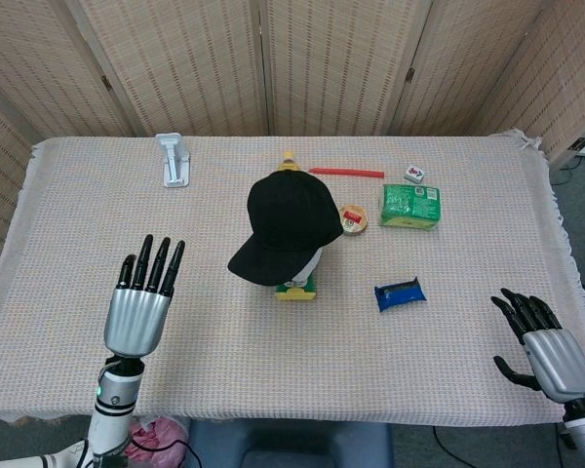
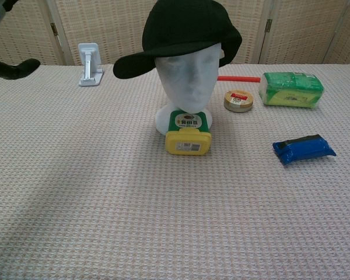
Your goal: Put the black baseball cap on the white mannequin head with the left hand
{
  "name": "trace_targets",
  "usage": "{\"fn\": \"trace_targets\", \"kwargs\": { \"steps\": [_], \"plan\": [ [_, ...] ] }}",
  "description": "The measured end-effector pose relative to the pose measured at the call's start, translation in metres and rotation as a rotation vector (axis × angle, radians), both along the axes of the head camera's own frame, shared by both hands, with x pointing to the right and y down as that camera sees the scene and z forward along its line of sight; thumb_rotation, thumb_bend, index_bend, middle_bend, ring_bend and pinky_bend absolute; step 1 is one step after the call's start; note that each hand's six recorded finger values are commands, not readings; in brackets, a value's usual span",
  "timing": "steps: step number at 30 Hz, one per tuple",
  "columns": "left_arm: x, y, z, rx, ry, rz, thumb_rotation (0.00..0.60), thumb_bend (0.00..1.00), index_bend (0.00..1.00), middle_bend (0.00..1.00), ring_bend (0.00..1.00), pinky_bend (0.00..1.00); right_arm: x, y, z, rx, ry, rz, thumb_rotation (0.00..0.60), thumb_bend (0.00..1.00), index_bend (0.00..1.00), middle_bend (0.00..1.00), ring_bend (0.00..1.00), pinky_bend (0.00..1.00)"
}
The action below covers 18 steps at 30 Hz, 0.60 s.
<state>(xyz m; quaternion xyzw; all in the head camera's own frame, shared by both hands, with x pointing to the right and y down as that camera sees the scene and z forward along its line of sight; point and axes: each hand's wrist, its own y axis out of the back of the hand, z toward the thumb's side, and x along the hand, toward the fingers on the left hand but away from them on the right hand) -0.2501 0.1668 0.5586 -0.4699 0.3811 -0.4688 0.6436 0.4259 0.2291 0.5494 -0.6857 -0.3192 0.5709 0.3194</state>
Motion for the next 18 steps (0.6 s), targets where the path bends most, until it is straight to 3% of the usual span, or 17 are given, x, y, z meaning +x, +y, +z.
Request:
{"fn": "trace_targets", "kwargs": {
  "steps": [3,9,18],
  "plan": [
    [-0.022,-0.001,0.004,-0.061,0.007,-0.041,0.6,0.26,0.03,0.17,0.11,0.34,0.0,0.0,0.001,0.003,0.009,0.004,0.6,0.26,0.0,0.0,0.0,0.0],
    [-0.067,-0.005,0.022,-0.259,0.062,-0.14,0.6,0.26,0.02,0.14,0.09,0.32,0.003,-0.004,0.003,0.015,0.032,0.017,0.6,0.26,0.0,0.0,0.0,0.0],
    [-0.145,0.013,0.031,-0.478,0.24,-0.307,0.6,0.26,0.02,0.13,0.09,0.31,0.013,-0.012,-0.004,0.076,0.07,0.065,0.6,0.26,0.0,0.0,0.0,0.0]
  ]
}}
